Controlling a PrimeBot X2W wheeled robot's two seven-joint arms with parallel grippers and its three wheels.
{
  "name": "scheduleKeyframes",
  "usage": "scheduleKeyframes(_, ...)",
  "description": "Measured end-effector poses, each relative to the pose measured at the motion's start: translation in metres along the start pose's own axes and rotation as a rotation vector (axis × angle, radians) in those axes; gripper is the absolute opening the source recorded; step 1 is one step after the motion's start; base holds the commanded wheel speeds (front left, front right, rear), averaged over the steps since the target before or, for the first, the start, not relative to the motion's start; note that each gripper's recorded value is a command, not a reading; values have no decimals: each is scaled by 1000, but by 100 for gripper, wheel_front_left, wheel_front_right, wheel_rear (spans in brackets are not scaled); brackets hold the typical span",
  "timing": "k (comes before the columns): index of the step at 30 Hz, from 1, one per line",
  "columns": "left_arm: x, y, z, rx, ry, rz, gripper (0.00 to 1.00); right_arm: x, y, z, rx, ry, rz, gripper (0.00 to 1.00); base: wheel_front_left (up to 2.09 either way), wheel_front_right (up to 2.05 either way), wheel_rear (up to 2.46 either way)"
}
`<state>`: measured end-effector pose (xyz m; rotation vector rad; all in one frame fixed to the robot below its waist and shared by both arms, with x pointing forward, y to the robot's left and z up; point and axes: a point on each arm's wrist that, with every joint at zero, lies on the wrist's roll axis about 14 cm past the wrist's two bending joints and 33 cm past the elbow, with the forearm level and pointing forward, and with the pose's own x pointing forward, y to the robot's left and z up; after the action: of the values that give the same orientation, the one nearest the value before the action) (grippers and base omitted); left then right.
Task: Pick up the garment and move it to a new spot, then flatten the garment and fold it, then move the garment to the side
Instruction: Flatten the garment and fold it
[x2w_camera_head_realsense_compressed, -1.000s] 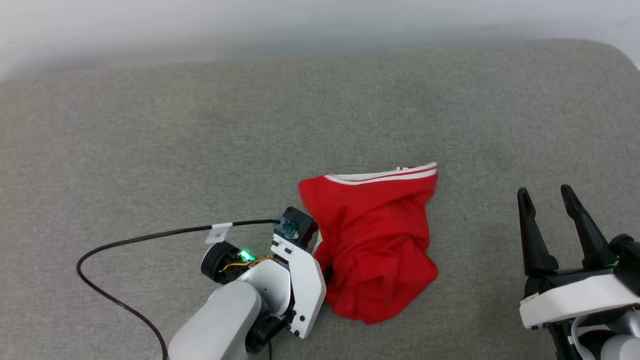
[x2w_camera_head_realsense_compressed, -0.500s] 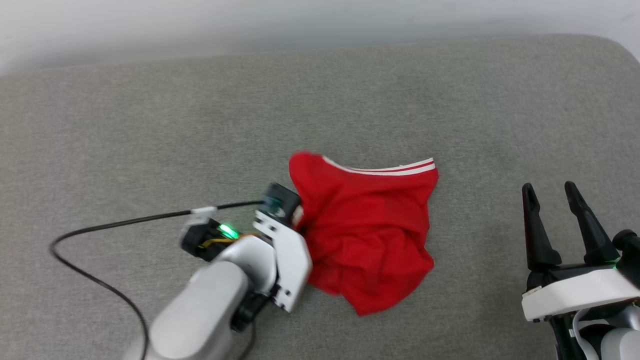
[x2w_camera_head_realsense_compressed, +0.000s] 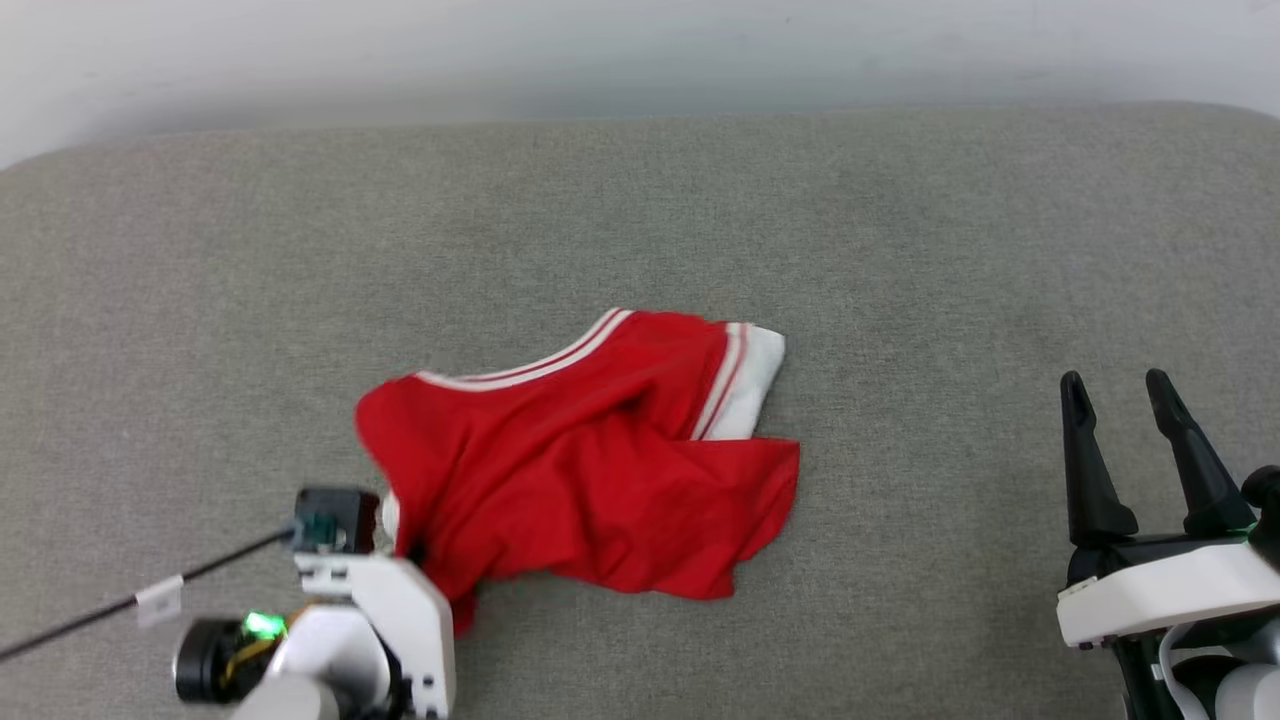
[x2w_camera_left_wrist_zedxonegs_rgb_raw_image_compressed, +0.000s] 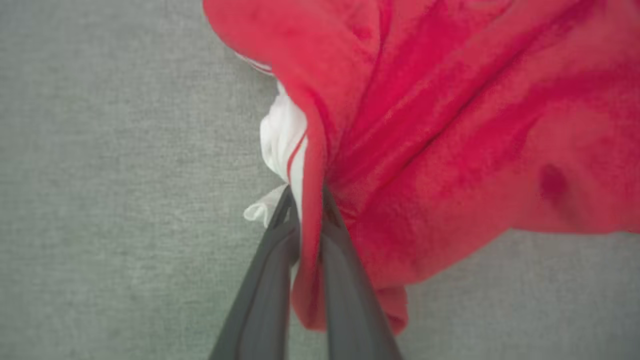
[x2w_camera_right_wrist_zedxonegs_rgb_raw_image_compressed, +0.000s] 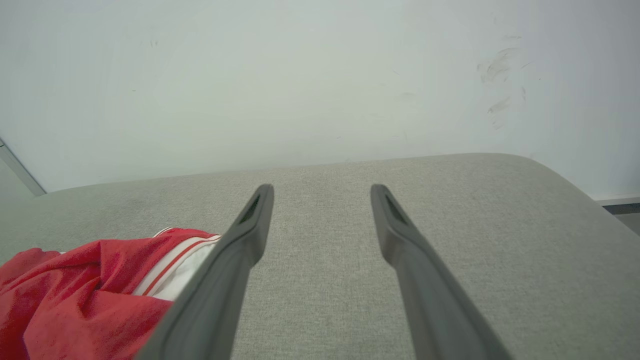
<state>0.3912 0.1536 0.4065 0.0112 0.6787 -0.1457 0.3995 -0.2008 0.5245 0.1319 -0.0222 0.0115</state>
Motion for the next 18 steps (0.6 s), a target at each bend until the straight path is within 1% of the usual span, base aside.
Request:
scheduleKeyframes(1, -2, 1, -13, -26, 32, 3, 26, 0, 0, 1, -1, -1, 1, 100, 0, 0, 0)
scheduleKeyframes(3, -6, -1, -32, -69, 82, 1, 100, 1, 2, 2, -3, -4, 6, 100, 0, 0, 0)
scheduleKeyframes(4, -6, -3, -36, -88, 88, -4, 100, 1, 3, 3, -5, -6, 8, 100, 0, 0, 0)
scheduleKeyframes(5, -7, -8, -31, -111, 37, -5, 100, 2, 4, 5, -8, -11, 13, 100, 0, 0, 0)
scheduleKeyframes(7, -8, -6, -14, -124, -60, 14, 100, 1, 6, 8, -12, -16, 17, 100, 0, 0, 0)
scheduleKeyframes(10, -14, -2, 18, -114, -222, 37, 100, -3, 7, 11, -22, -16, 21, 100, 0, 0, 0)
scheduleKeyframes(13, -24, -2, 41, -86, -352, 47, 100, -9, 9, 15, -29, -17, 25, 100, 0, 0, 0)
scheduleKeyframes(18, -48, -10, 82, -60, -574, 28, 100, -18, 11, 25, -46, -30, 30, 100, 0, 0, 0)
